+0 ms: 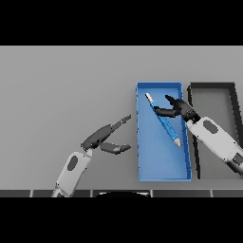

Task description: Pick up the blue pipe and place it into the blue bin.

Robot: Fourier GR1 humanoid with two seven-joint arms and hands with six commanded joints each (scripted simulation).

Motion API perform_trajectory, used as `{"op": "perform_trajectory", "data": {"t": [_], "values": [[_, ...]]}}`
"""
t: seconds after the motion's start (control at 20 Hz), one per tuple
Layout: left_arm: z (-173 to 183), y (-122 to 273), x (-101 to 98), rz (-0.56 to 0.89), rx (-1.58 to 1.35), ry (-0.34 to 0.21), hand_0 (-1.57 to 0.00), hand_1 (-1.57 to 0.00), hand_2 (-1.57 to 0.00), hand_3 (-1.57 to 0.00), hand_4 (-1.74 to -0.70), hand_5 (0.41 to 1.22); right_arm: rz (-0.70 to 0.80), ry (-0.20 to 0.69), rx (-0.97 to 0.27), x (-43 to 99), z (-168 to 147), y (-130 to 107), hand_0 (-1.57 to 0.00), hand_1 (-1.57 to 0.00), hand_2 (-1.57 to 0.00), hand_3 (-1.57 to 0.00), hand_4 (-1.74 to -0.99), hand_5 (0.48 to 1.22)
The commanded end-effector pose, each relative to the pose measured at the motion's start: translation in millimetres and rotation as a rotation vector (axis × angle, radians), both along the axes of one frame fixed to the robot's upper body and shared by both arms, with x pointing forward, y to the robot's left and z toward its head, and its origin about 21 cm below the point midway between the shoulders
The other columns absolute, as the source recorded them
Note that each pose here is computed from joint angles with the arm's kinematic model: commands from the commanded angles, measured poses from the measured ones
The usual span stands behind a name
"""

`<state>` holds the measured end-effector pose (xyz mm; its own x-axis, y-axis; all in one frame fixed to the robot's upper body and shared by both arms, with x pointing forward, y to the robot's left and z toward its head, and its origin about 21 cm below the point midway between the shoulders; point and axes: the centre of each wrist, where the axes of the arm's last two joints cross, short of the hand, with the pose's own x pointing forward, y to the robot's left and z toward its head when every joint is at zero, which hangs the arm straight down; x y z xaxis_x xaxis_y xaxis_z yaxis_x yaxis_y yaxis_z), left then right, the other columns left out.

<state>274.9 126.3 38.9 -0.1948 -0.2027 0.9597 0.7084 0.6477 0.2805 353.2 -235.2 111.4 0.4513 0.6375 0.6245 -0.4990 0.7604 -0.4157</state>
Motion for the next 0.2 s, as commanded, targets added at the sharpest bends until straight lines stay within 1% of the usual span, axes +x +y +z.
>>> {"op": "perform_trajectory", "data": {"t": [0.0,0.05,0.15], "values": [[1.5,2.2,1.3,0.005,0.001,-0.004,0.00,0.00,0.00,0.00,-0.93,0.496,0.013,0.004,-0.009,-1.8,-1.6,-0.1,-0.02,-0.02,-0.02,0.00,-1.084,0.713],[1.9,2.0,2.4,0.005,0.004,-0.007,0.00,0.00,0.00,0.00,-0.93,0.496,0.025,0.001,-0.011,-0.3,1.0,-1.3,-0.02,-0.02,-0.02,0.00,-1.084,0.712],[1.6,-0.9,3.6,-0.001,0.010,-0.004,0.00,0.00,0.00,0.00,-0.93,0.495,0.029,0.004,0.001,-2.3,-0.9,-1.3,-0.02,-0.02,-0.02,0.00,-1.084,0.714]]}}
